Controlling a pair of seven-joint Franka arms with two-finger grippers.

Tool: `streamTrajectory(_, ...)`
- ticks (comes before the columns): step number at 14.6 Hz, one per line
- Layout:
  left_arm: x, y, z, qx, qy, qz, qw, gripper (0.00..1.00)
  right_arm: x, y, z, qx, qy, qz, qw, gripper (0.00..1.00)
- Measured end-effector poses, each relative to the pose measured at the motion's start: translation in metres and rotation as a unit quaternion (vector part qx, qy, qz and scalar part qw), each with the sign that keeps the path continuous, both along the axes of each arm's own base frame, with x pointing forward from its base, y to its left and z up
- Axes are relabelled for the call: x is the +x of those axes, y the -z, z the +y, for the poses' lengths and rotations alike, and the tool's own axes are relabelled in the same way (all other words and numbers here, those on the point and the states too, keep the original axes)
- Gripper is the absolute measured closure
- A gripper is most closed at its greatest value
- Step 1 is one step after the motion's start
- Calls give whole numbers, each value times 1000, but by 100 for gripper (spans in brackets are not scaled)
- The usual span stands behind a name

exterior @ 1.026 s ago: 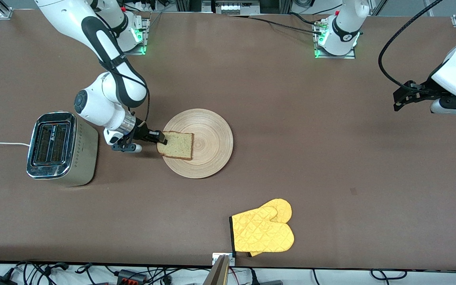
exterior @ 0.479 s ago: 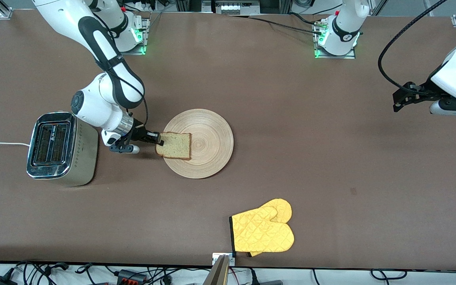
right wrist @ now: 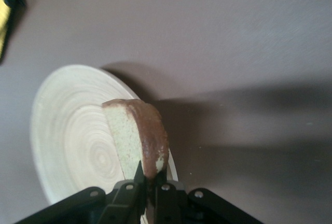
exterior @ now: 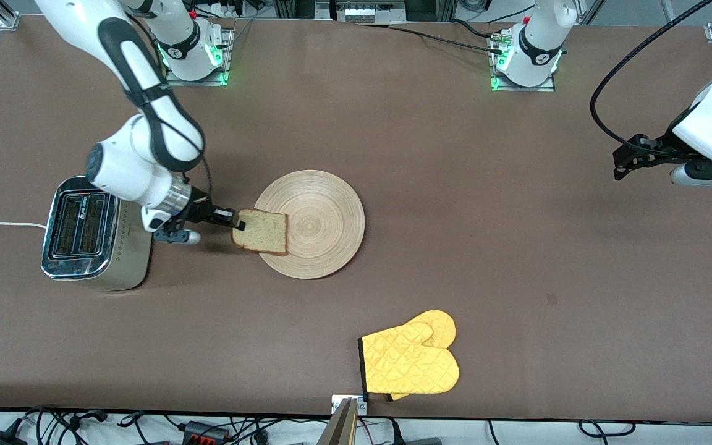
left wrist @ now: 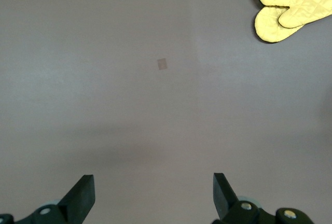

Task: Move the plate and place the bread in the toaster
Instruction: 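Carry the bread slice with the right gripper above the toaster slot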

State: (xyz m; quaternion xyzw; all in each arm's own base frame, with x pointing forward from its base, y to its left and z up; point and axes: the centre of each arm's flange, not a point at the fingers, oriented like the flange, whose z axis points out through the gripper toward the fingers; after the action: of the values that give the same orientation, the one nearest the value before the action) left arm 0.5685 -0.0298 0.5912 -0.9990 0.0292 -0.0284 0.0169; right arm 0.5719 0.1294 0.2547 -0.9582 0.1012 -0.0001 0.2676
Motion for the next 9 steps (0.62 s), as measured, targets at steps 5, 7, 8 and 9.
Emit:
streamTrajectory(5,1,-10,0,-1,0,-10,1000,0,34,-50,-69,13,-19,35,999,92)
streamTrajectory(7,2,-10,-1,-1,0,-10,1000,0,47,-84,-73,-19,-37,68,997,92)
streamTrajectory(8,2,-9,-1,-1,1,-10,1000,0,53,-107,-71,-36,-42,91,994,92)
streamTrajectory(9,2,-9,-1,-1,1,-9,1000,0,57,-130,-69,-55,-45,116,991,92)
